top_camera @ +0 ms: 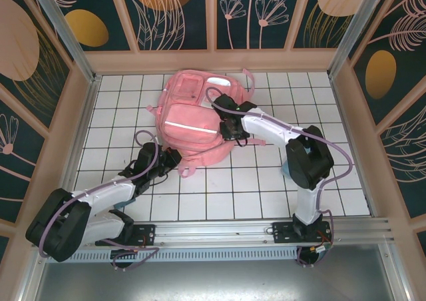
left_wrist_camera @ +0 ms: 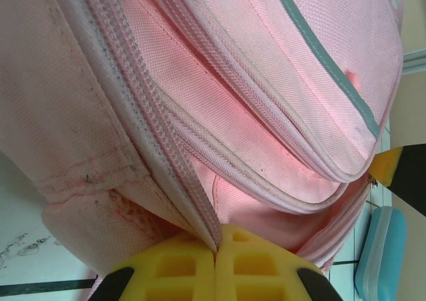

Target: Pack books, pencil case, and school supplies into a backpack

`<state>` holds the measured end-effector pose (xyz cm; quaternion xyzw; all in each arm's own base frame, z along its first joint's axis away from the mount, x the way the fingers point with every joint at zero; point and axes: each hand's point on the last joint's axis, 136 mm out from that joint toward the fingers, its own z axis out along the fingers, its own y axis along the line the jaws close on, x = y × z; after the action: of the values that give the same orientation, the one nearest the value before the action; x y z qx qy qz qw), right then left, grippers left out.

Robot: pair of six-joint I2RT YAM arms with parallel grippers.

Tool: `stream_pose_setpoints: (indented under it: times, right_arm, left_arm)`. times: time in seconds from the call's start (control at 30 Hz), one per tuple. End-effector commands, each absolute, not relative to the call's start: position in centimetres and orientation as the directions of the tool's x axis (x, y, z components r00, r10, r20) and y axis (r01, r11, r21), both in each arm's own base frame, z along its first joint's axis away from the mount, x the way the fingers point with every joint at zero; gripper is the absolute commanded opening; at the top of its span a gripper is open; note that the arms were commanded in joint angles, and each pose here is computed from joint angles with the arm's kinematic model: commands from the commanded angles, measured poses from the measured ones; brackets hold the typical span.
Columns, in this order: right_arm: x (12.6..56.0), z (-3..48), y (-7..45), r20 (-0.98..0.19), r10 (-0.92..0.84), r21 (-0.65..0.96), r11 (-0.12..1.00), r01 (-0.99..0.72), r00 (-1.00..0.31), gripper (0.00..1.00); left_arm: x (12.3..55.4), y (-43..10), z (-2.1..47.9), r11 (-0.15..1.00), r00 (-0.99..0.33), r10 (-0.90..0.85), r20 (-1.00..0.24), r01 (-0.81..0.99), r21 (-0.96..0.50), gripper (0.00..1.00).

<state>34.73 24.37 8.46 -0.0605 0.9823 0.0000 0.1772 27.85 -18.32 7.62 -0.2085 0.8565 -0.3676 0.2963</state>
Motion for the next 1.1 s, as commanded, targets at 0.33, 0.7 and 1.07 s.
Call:
stream_pose_setpoints:
  times: [0.33, 0.7, 1.07]
  right_arm:
    - [34.4, 7.8, 22.5, -0.349, -0.078, -0.083, 0.995, -0.052, -0.934, 0.05]
    - [36.0, 9.3, 18.7, -0.442, 0.009, -0.143, 0.986, 0.080, -0.897, 0.00]
    - [32.7, 11.7, 21.7, -0.470, -0.195, 0.160, 0.940, -0.300, -0.861, 0.51]
  left_arm:
    - [27.8, -18.5, 6.8, 0.657, -0.753, -0.551, -0.359, -0.126, -0.743, 0.00]
    - [27.8, -18.0, 6.4, 0.670, -0.749, -0.559, -0.355, -0.157, -0.725, 0.00]
    - [27.9, -18.0, 6.4, 0.679, -0.751, -0.553, -0.361, -0.156, -0.717, 0.00]
